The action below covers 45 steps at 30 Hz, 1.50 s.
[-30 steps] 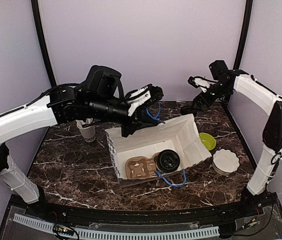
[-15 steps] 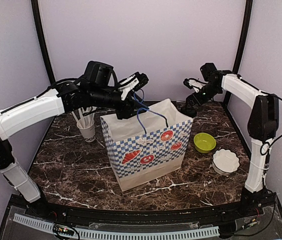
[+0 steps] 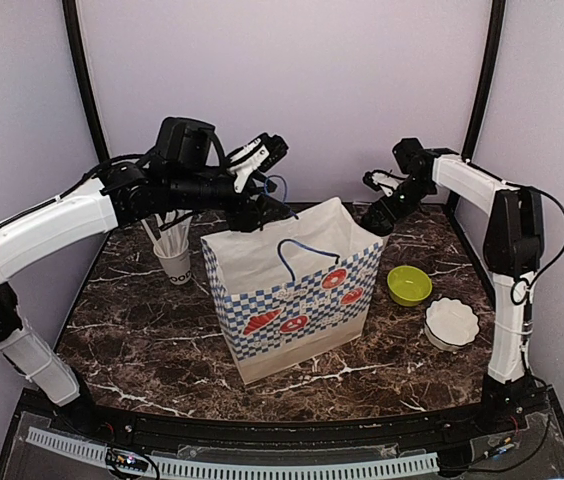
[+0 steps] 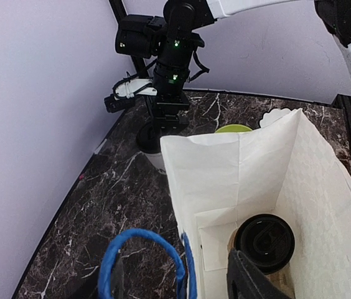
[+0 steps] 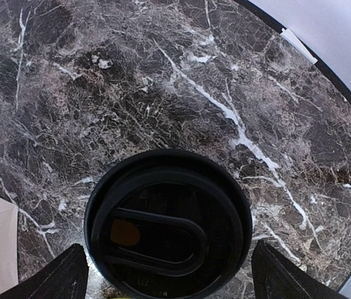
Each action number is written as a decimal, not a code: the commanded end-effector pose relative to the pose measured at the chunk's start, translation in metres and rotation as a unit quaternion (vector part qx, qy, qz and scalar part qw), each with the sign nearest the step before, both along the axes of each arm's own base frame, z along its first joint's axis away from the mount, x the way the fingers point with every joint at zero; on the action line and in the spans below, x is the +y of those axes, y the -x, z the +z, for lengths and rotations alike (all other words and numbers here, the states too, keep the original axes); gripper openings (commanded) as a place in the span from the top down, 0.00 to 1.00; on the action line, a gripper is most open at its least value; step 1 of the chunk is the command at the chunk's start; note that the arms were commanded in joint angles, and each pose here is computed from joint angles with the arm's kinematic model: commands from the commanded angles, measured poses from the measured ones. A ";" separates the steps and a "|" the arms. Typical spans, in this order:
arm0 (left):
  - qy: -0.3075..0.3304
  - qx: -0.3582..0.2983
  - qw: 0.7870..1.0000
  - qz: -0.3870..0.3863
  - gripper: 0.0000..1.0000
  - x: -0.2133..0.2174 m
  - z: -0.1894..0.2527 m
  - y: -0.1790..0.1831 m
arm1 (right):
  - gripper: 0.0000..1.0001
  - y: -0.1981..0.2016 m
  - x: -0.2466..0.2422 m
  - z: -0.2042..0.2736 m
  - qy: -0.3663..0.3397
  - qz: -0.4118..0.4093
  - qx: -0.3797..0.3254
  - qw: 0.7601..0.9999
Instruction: Pack the takeout coffee
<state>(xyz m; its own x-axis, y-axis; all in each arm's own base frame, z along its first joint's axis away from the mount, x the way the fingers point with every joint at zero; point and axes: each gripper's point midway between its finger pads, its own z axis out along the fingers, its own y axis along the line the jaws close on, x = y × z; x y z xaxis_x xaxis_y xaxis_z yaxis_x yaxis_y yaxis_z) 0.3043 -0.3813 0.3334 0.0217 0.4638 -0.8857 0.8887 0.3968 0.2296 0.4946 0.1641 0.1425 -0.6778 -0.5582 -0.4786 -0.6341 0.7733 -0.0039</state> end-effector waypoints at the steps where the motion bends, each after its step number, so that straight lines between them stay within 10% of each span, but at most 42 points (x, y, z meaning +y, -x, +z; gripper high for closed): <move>1: 0.037 -0.027 0.999 0.009 0.42 0.013 0.034 0.008 | 0.09 -0.006 0.005 0.003 -0.002 -0.005 -0.003 1.000; 23: 0.058 -0.060 0.996 0.027 0.42 0.033 0.068 0.017 | 0.43 0.021 -0.006 0.089 0.005 -0.009 -0.085 0.996; 35: 0.092 -0.085 0.992 0.025 0.30 0.049 0.106 0.033 | 0.43 0.181 -0.037 0.095 0.043 0.133 -0.072 0.988; 45: 0.083 -0.062 0.993 0.061 0.29 0.054 0.095 0.024 | 0.41 0.320 0.018 0.056 -0.013 0.394 -0.021 0.919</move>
